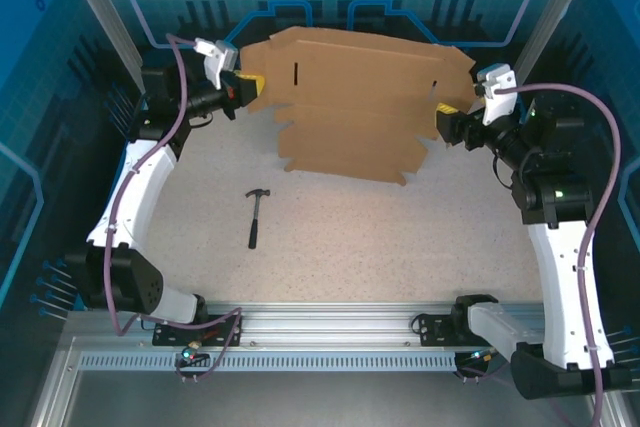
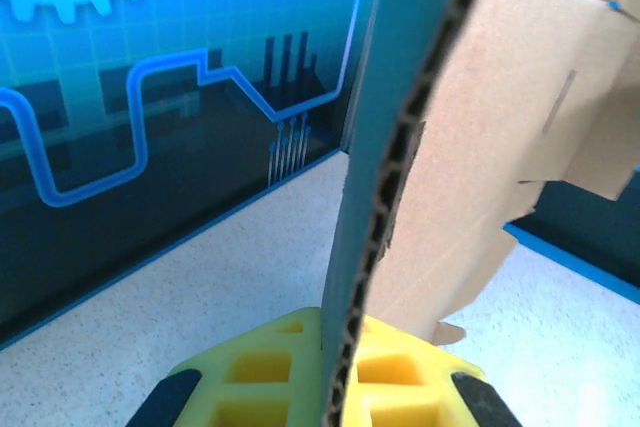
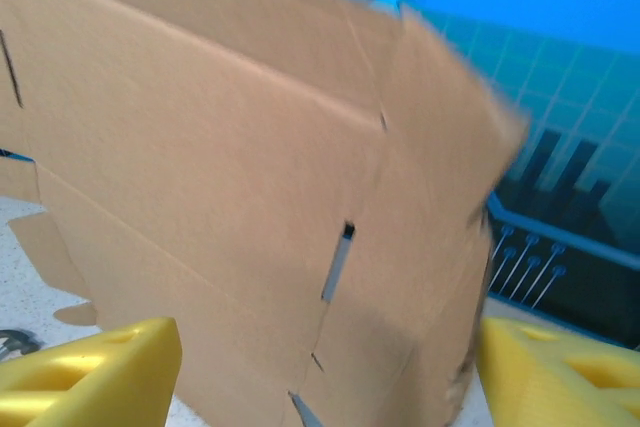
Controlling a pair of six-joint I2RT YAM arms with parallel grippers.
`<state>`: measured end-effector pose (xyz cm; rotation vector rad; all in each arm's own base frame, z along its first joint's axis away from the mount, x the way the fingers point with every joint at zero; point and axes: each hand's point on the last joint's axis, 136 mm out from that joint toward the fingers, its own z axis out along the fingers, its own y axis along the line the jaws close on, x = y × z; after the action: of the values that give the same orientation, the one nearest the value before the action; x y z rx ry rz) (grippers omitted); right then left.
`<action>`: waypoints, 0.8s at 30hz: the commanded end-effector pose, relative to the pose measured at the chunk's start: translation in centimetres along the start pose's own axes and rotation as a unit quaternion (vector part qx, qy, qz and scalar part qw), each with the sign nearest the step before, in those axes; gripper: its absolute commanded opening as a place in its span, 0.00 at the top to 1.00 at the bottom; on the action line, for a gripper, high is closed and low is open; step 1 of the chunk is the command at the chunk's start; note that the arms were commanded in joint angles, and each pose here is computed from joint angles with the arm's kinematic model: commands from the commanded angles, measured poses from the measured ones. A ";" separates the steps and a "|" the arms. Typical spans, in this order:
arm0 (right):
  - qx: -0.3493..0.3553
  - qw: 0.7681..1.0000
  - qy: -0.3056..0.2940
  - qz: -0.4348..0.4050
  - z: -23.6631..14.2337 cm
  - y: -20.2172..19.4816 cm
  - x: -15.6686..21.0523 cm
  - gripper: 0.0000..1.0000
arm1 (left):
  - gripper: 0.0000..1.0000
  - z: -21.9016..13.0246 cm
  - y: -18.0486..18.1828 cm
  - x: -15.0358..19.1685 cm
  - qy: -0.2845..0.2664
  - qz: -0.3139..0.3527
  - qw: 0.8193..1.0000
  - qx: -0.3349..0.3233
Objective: Fold the paper box
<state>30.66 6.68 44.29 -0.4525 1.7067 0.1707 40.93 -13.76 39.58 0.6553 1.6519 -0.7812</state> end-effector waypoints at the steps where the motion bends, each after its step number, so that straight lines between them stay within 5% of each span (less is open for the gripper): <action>1: -0.019 0.994 -0.065 -0.082 -1.8 1.2 -4.2 0.21 | 1.00 -0.7 -1.8 0.3 0.013 0.038 0.998 0.041; 6: -0.018 0.985 -0.080 -0.152 -2.2 2.1 -6.1 0.18 | 1.00 -0.7 -2.2 0.3 0.015 0.056 0.997 0.050; 13: -0.158 0.957 -0.077 -0.230 0.5 6.3 -6.8 0.15 | 1.00 -0.9 -3.2 0.9 0.024 0.079 0.993 0.080; 24: -0.266 0.926 -0.037 -0.267 7.7 6.9 -6.7 0.14 | 1.00 -1.1 -4.2 0.3 0.019 0.087 0.991 0.095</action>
<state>36.21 15.71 49.77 -1.1740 1.3965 0.1754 38.26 -15.00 38.09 0.8733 1.6243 -0.8042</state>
